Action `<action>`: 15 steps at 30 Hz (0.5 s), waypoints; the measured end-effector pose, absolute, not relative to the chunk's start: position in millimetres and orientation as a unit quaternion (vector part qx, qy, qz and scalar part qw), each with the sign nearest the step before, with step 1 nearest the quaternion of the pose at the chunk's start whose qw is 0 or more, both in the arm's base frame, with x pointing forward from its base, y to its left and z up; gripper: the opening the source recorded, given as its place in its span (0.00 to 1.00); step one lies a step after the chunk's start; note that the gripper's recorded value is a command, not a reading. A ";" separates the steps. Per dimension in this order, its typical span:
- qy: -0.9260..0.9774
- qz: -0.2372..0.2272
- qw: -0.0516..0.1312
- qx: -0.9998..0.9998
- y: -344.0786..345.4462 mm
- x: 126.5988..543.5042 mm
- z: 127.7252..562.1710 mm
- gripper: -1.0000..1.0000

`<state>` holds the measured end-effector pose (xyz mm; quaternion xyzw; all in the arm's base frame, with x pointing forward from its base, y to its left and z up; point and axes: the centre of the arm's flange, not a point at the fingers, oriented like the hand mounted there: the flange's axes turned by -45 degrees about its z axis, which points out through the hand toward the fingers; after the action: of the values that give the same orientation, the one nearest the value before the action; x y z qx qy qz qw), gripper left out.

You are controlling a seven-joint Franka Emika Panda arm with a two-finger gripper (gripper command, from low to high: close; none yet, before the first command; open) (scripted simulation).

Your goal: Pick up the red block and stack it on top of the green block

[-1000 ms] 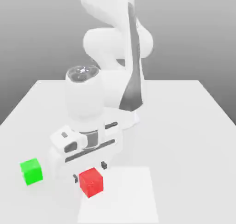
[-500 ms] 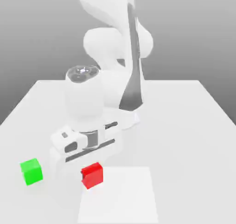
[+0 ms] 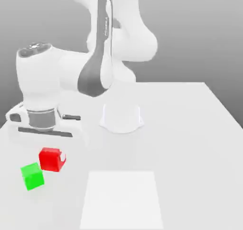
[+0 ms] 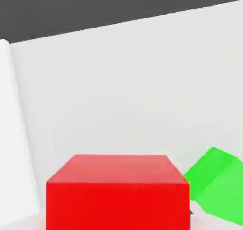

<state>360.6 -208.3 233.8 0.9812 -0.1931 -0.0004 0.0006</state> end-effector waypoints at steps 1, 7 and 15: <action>-0.226 0.000 0.000 0.974 -216.7 357.0 235.5 0.00; -0.413 0.000 0.000 0.911 -265.0 331.4 243.6 0.00; -0.429 0.000 0.000 0.903 -266.1 332.9 188.1 1.00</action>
<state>332.9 -266.1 188.1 0.9031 -0.4295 0.0002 0.0004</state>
